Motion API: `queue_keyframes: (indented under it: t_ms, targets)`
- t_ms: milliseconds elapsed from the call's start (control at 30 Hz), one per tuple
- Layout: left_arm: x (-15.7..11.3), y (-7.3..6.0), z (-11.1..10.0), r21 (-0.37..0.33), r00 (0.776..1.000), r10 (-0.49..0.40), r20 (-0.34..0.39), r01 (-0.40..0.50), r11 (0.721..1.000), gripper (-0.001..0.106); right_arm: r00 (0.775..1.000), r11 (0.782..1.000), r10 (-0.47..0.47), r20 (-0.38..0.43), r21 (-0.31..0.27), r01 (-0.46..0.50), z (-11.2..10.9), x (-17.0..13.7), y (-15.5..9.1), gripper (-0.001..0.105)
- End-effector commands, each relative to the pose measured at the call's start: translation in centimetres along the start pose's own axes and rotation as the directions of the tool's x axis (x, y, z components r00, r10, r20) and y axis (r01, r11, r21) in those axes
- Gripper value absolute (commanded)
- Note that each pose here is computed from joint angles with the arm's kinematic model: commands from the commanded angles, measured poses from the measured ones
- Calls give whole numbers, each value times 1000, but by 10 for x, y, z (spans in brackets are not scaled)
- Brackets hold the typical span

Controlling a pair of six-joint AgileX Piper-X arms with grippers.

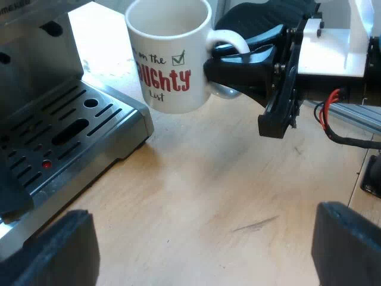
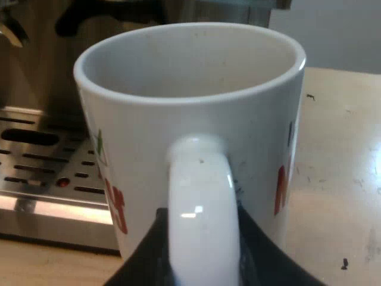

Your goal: Remove mug from coffee machine

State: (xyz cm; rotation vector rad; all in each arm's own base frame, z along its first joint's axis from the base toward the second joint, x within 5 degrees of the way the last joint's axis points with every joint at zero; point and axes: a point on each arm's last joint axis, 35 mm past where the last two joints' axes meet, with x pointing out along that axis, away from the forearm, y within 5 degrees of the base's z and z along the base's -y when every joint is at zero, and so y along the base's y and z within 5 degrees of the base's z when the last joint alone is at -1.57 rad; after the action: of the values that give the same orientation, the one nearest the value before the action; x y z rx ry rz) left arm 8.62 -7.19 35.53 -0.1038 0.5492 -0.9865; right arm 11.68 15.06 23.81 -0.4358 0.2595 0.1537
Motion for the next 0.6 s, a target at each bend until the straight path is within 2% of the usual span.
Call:
queue_keyframes:
  t_ms: [33,233,400,600]
  targets:
    - [-1,-2,2,2,1000,-16,6,16,1000,87,998,997,-65,-9,49,65,-1,2,-9,0]
    - [0,-5,2,14,999,-38,1,38,999,87,991,989,-122,-50,74,125,-12,10,-20,0]
    - [0,-5,2,16,999,-40,3,40,999,87,992,990,-101,-75,88,108,-16,17,-26,0]
    - [0,-5,2,16,999,-40,3,40,999,87,982,984,-128,-135,103,142,-29,29,-39,0]
